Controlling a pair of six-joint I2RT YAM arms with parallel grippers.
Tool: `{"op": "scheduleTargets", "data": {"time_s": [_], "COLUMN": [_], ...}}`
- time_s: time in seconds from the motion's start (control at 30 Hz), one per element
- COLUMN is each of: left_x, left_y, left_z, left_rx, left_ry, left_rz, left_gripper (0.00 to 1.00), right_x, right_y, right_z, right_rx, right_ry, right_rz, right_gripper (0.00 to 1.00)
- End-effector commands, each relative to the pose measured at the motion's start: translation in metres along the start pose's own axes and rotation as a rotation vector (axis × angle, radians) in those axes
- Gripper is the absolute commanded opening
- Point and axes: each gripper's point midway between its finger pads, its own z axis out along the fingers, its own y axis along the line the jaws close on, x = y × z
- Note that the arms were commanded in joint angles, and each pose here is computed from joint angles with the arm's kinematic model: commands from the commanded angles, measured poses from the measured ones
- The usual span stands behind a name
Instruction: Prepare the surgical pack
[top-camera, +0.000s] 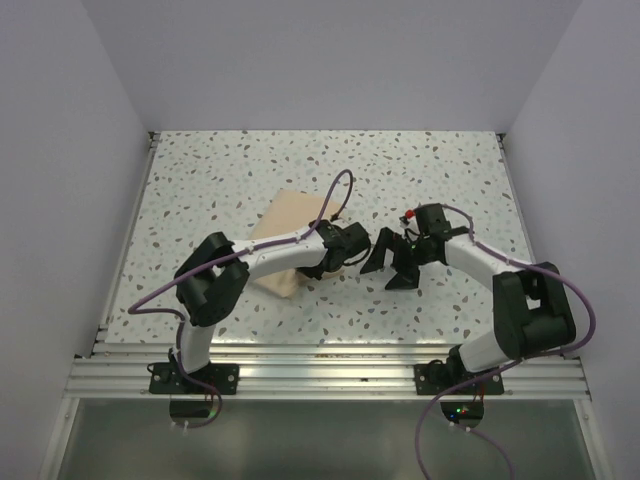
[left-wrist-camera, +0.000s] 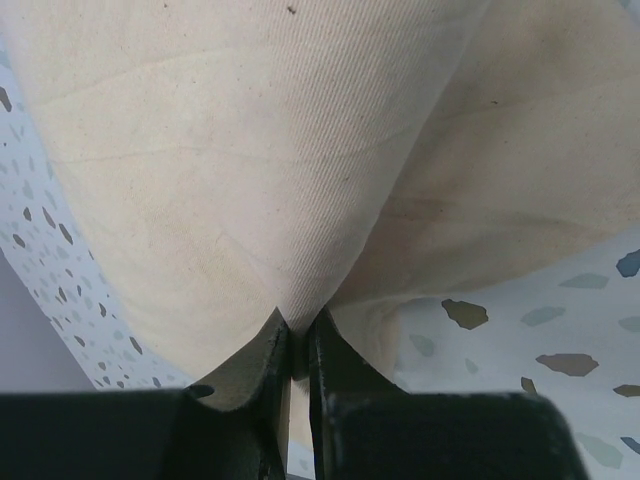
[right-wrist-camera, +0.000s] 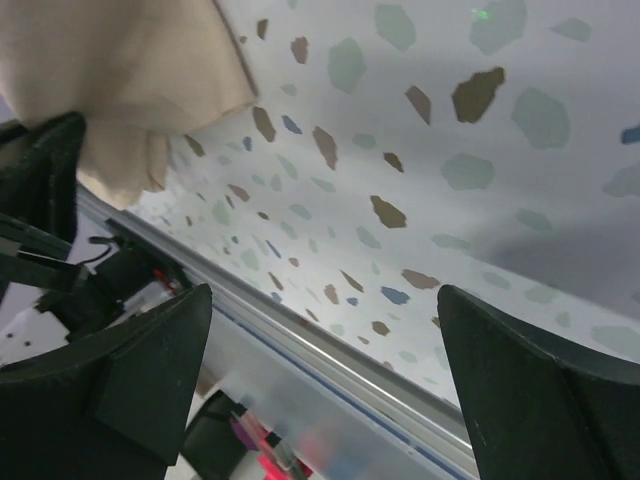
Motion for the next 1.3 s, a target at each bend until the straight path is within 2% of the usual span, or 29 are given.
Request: {"op": "scheduleTargets", "data": {"time_s": [0.0, 0.17, 0.23, 0.27, 0.33, 0.37, 0.43, 0.77, 0.9, 1.07, 1.1, 1.2, 1.27], "left_x": [-0.025, -0.027, -0.029, -0.03, -0.032, -0.035, -0.039, -0.048, -0.059, -0.076, -0.079, -0.081, -0.076], "left_y": [0.009, 0.012, 0.011, 0.011, 0.011, 0.01, 0.013, 0.014, 0.013, 0.003, 0.003, 0.001, 0.003], "left_z": [-0.019, -0.022, -0.025, -0.026, -0.033, -0.035, -0.04, -0.054, -0.064, -0.077, -0.08, -0.08, -0.077], "left_rx": [0.018, 0.027, 0.045, 0.05, 0.078, 0.097, 0.107, 0.153, 0.195, 0.276, 0.284, 0.293, 0.28], "left_ry": [-0.07, -0.068, -0.078, -0.083, -0.097, -0.109, -0.124, -0.162, -0.207, -0.265, -0.278, -0.281, -0.26], "left_rz": [-0.034, -0.019, -0.024, -0.031, -0.043, -0.048, -0.06, -0.055, -0.06, -0.053, -0.059, -0.051, -0.049], "left_gripper": [0.0, 0.0, 0.0, 0.0, 0.0, 0.0, 0.0, 0.0, 0.0, 0.0, 0.0, 0.0, 0.0], "right_x": [-0.024, -0.044, -0.052, -0.054, -0.056, -0.056, -0.059, -0.065, -0.069, -0.068, -0.065, -0.073, -0.07], "right_y": [0.036, 0.06, 0.069, 0.075, 0.086, 0.089, 0.106, 0.159, 0.172, 0.216, 0.233, 0.237, 0.222], "right_z": [0.007, 0.015, 0.023, 0.025, 0.037, 0.041, 0.05, 0.079, 0.106, 0.141, 0.139, 0.141, 0.153], "right_rx": [-0.168, -0.239, -0.286, -0.304, -0.33, -0.341, -0.388, -0.478, -0.522, -0.583, -0.646, -0.685, -0.606], "right_ry": [-0.049, -0.061, -0.063, -0.057, -0.04, -0.036, -0.033, -0.028, -0.03, -0.057, -0.068, -0.115, -0.081], "right_rz": [0.058, 0.132, 0.175, 0.18, 0.186, 0.194, 0.198, 0.16, 0.188, 0.132, 0.115, 0.126, 0.098], "right_gripper": [0.98, 0.91, 0.83, 0.68, 0.54, 0.37, 0.24, 0.17, 0.13, 0.05, 0.04, 0.04, 0.04]}}
